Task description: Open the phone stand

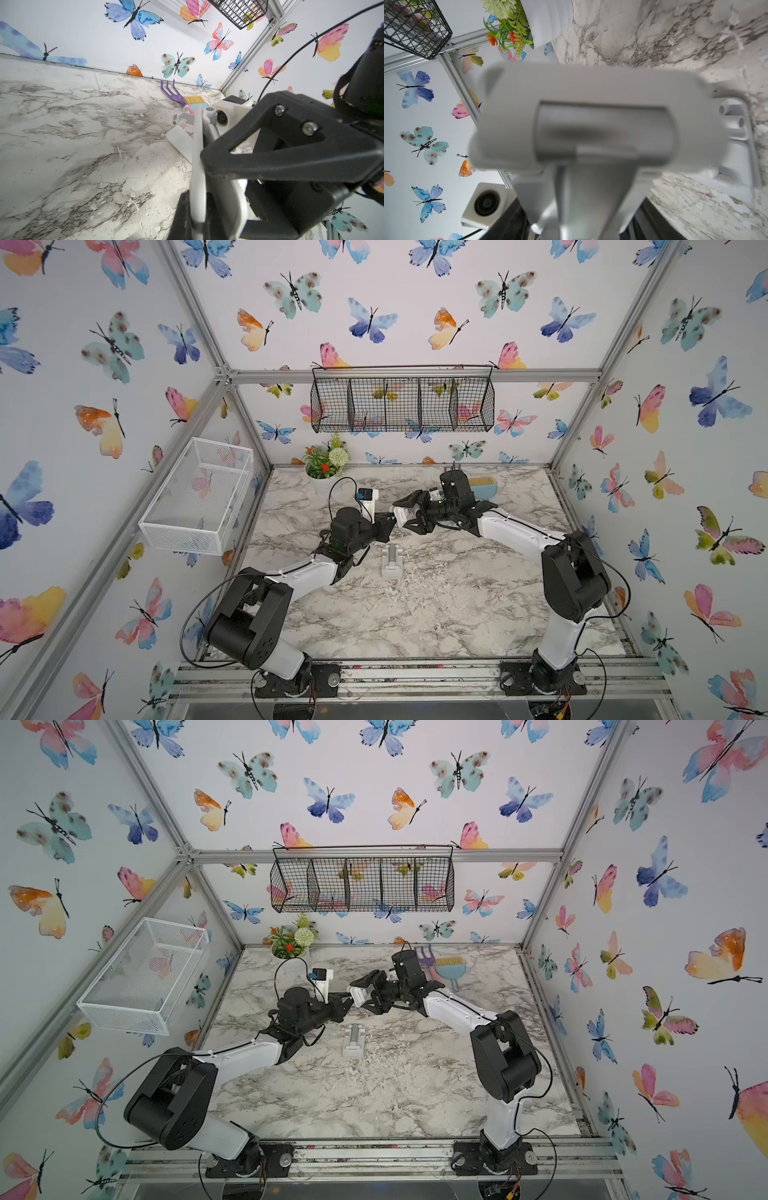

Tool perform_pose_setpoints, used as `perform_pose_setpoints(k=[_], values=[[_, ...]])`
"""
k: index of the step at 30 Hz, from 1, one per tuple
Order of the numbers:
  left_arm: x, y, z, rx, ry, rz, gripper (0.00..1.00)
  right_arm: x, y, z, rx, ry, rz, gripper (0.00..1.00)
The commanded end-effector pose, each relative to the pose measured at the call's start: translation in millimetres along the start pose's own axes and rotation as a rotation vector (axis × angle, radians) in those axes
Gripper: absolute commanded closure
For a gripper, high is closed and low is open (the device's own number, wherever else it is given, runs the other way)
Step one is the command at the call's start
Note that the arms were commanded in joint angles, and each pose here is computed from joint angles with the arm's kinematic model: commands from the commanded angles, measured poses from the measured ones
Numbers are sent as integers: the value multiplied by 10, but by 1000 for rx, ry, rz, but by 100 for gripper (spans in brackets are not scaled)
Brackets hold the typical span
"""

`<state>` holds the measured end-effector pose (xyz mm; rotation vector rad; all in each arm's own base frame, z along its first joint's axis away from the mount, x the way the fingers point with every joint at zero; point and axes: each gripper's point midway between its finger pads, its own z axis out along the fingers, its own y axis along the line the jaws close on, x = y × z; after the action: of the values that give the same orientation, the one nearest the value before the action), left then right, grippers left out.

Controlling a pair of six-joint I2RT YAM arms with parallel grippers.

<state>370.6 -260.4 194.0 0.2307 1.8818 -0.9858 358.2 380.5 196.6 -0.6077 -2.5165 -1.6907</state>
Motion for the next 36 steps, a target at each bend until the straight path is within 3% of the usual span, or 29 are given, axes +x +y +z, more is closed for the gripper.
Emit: perform_pose_setpoints(k=[1,14,36], values=[[50,-118,-56,17,26,34,100,469,369,12,-86,155,-143,94],[-162,527,11,-119,-41,14,100,736,529,-270,-98,195,-139,99],[-340,1265,113,-181,-67,-15,100,1078,826,-640,-157,314,-150,99]])
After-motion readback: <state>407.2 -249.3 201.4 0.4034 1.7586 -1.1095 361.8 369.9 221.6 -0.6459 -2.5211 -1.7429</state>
